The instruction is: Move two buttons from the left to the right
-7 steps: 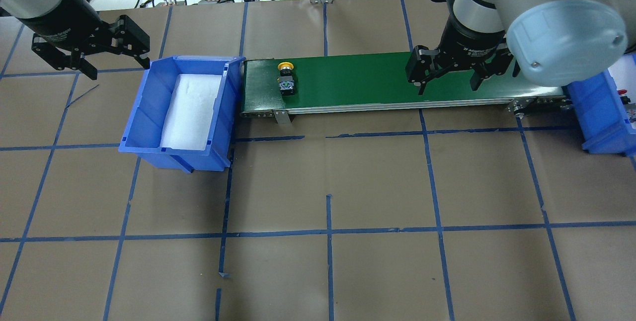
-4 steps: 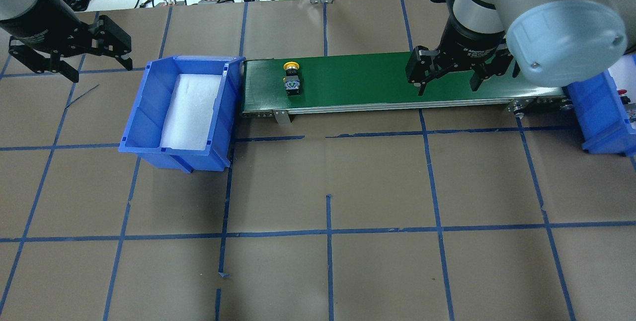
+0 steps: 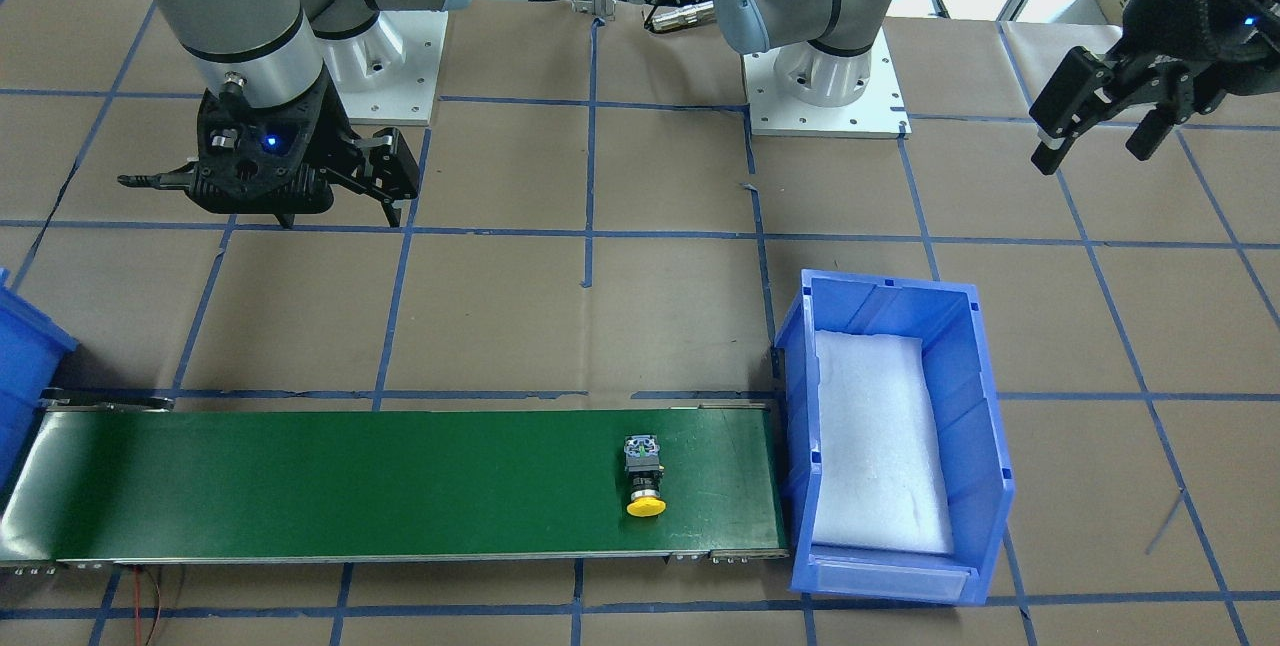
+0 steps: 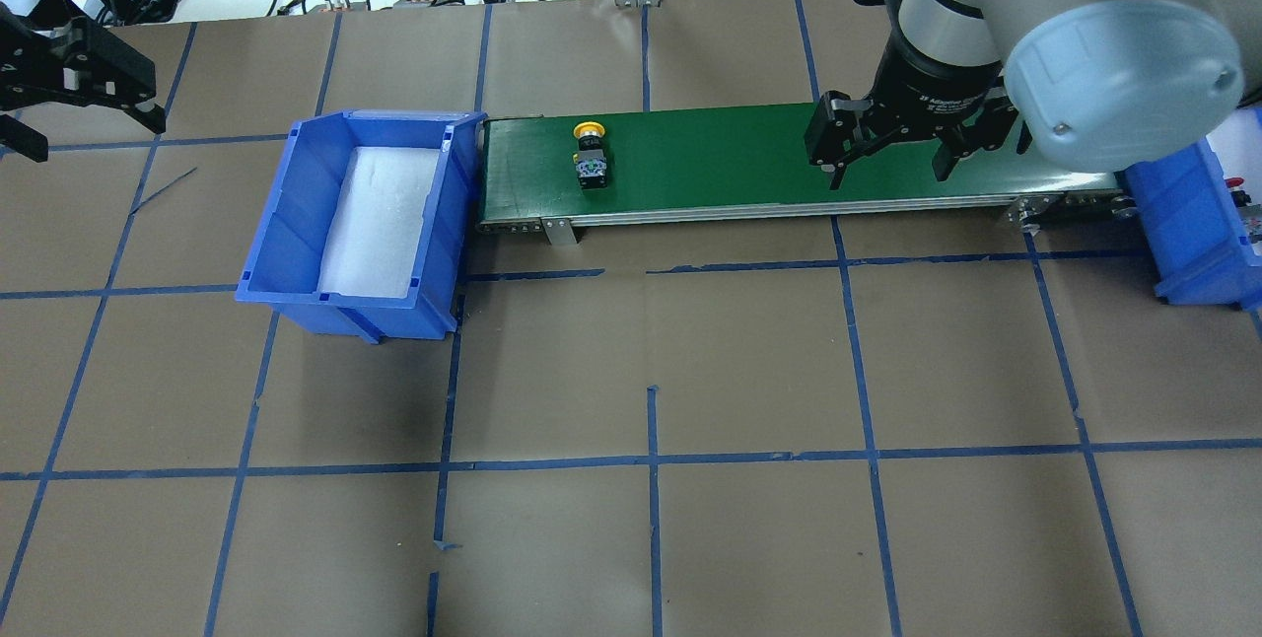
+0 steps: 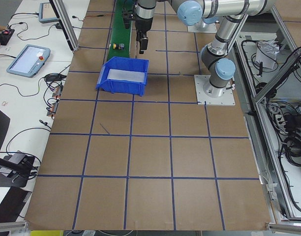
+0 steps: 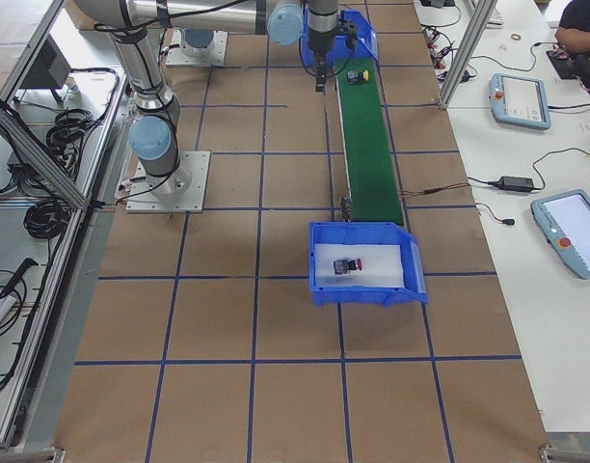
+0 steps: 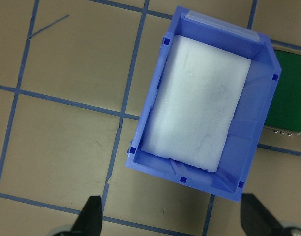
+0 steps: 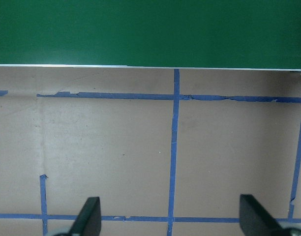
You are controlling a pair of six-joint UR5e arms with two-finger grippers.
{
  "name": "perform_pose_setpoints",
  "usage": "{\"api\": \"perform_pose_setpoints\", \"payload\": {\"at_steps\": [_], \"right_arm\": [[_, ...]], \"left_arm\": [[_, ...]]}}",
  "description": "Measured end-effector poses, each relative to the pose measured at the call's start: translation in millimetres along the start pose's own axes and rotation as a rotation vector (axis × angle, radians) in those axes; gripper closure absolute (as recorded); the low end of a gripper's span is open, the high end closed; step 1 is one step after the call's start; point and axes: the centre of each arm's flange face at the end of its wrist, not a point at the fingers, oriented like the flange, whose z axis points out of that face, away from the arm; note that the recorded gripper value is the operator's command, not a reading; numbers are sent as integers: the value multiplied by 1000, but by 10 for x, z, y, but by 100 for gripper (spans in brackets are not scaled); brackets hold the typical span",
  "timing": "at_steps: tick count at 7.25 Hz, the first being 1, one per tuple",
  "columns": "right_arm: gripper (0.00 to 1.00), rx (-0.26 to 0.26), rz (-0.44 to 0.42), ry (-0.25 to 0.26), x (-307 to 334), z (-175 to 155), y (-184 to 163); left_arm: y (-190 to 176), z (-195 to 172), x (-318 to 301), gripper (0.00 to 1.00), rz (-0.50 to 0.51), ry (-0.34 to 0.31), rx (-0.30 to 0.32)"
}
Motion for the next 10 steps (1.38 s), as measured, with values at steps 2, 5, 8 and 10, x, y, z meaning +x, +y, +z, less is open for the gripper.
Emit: {"api": "perform_pose_setpoints", "payload": {"at_steps": [2,5,8,10], "right_arm": [[0,-2,-1,4,4,5,0],[0,-3,-3,7,7,11,2],[0,-5,-3,7,7,13,5],[0,-5,-3,7,7,8,8]], "left_arm": [[15,52,299,0,-23,15,-36],[71,349,1301,0,-18,46,-82],[238,643,1931,0,49,53,-124],[230,819,2013,0,49,50,-135]]}}
